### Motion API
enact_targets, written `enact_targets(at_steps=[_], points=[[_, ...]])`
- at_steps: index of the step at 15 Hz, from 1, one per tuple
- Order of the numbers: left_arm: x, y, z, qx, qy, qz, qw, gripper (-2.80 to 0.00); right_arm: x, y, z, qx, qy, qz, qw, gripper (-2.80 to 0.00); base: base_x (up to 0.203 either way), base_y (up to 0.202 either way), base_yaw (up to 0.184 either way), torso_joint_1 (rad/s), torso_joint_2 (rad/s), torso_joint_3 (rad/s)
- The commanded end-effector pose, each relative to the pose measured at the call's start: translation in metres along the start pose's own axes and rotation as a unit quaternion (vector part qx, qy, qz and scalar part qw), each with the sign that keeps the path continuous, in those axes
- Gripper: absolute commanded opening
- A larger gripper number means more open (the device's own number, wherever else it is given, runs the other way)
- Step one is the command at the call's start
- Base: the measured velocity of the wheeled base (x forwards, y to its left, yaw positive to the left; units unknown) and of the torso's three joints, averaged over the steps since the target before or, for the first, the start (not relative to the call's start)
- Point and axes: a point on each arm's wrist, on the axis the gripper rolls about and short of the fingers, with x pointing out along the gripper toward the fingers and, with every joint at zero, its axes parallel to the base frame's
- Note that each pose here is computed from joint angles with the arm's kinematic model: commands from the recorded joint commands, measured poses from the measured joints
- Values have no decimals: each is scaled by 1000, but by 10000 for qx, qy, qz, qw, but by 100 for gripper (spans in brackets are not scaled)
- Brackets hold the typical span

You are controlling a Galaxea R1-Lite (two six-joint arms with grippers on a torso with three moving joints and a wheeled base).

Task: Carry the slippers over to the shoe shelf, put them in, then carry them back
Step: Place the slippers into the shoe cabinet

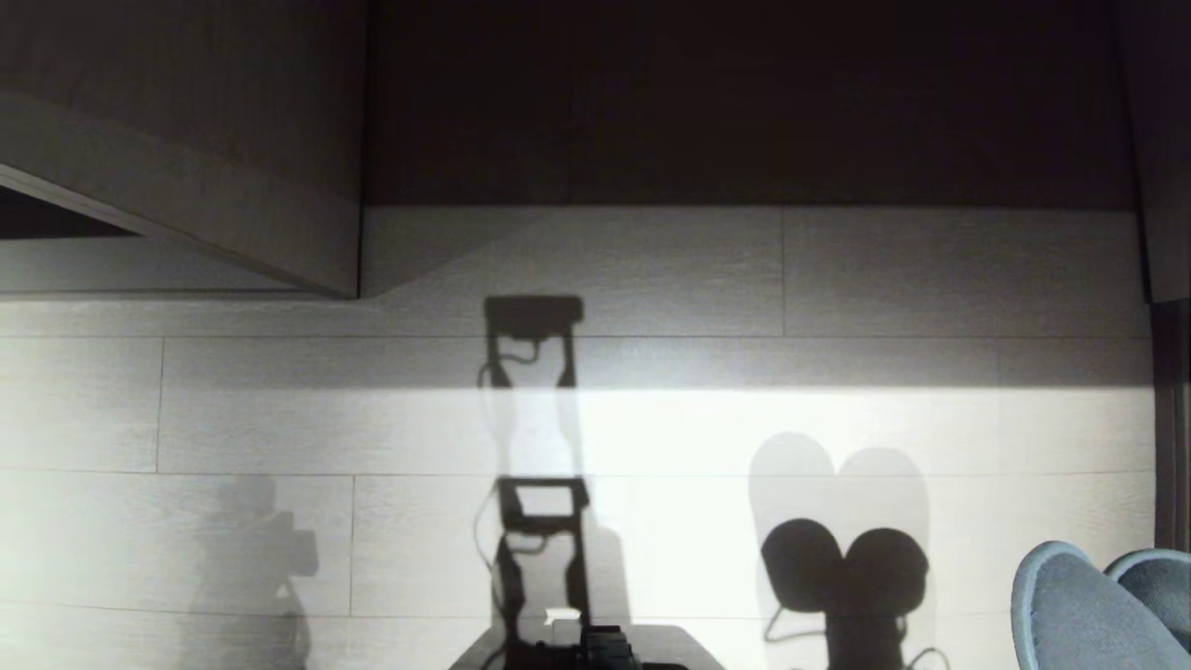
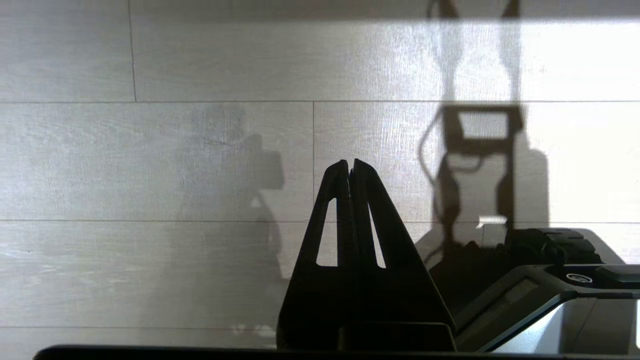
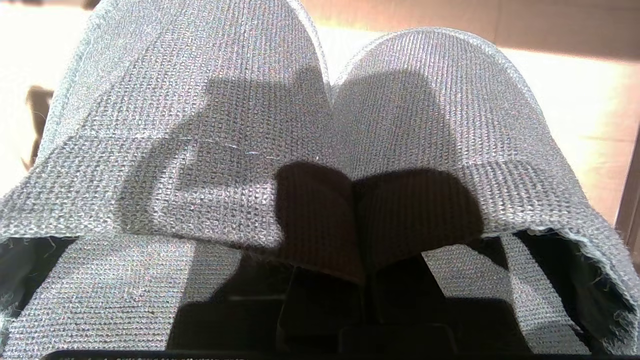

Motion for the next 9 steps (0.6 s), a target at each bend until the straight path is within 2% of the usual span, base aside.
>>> enact_targets(at_steps=[1, 9], points=[[0, 0, 0, -2, -2, 6, 10000, -280, 0, 0, 0, -2, 16, 2, 10000, -280, 0, 0, 0, 0, 0, 206], [0, 0, 0, -2, 3, 2, 10000, -280, 0, 0, 0, -2, 25, 7, 10000, -280, 0, 0, 0, 1, 2, 202]])
